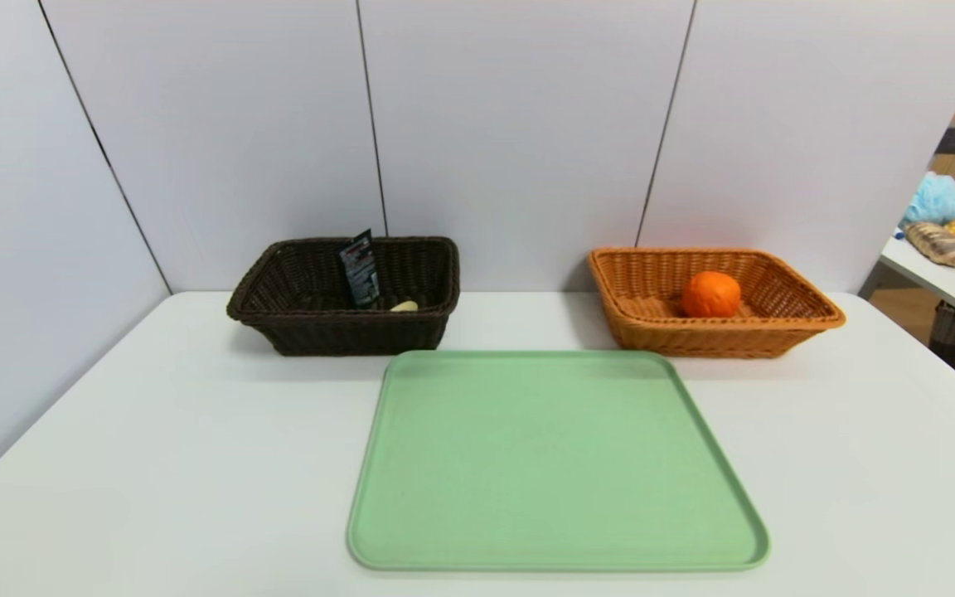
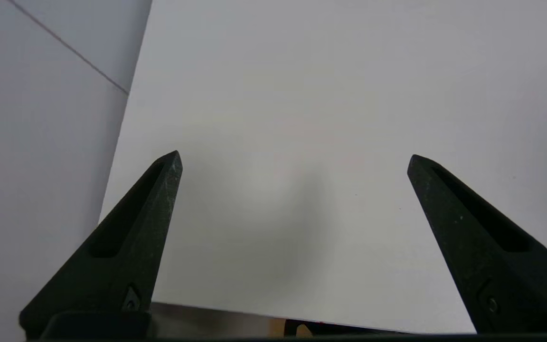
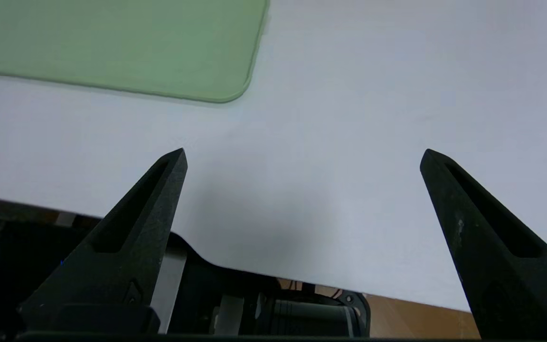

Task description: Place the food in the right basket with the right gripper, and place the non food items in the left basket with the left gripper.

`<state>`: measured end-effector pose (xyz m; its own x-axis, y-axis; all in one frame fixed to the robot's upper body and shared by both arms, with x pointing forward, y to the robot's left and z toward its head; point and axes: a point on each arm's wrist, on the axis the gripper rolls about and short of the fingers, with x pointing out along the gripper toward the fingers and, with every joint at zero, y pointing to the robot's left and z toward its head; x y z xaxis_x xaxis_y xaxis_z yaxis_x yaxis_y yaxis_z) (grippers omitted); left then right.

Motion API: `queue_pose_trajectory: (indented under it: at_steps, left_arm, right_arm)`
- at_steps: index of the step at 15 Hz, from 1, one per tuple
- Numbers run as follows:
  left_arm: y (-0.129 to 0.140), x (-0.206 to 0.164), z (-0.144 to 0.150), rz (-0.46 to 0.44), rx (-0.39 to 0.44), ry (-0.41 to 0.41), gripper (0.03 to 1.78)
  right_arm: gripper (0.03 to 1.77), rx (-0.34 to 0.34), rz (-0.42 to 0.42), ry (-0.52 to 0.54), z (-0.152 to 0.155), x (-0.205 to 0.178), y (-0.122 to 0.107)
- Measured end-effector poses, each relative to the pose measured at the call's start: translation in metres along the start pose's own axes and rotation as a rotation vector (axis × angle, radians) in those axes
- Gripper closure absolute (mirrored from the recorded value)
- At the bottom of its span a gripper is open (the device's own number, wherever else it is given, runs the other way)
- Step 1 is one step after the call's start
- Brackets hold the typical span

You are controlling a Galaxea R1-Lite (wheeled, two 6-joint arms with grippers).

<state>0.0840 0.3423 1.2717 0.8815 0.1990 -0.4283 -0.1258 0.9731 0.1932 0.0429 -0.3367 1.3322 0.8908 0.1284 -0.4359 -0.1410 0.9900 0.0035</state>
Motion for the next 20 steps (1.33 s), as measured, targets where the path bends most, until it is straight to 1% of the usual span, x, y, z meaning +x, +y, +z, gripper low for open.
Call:
queue_pose_trajectory:
  at_steps: [2, 3, 8, 11, 13, 16, 18, 20]
  left_arm:
    - [0.000, -0.003, -0.008, 0.048, -0.017, -0.013, 0.12]
    - [-0.001, -0.004, -0.012, 0.062, -0.027, -0.018, 0.12]
    - [-0.005, -0.002, -0.038, 0.100, -0.051, -0.016, 0.12]
    - [-0.008, -0.001, -0.052, 0.102, -0.064, -0.020, 0.12]
    - [-0.009, -0.002, -0.057, 0.096, -0.069, -0.037, 0.12]
    - [-0.009, -0.005, -0.061, 0.085, -0.080, -0.086, 0.12]
    - [-0.009, -0.007, -0.063, 0.084, -0.085, -0.109, 0.12]
    - [-0.009, -0.010, -0.063, 0.076, -0.092, -0.140, 0.12]
  right_arm:
    - [0.11, 0.021, -0.049, -0.034, -0.005, -0.006, 0.004]
    - [0.11, 0.028, -0.059, -0.044, -0.008, -0.009, 0.006]
    - [0.11, 0.035, -0.028, -0.059, -0.023, -0.018, 0.012]
    - [0.11, 0.035, -0.007, -0.051, -0.033, -0.021, 0.014]
    - [0.11, 0.027, 0.003, -0.053, -0.040, -0.023, 0.014]
    - [0.11, 0.003, 0.024, -0.075, -0.050, -0.029, 0.014]
    - [0.11, -0.006, 0.050, -0.084, -0.061, -0.032, 0.014]
    - [0.11, -0.019, 0.080, -0.128, -0.070, -0.034, 0.015]
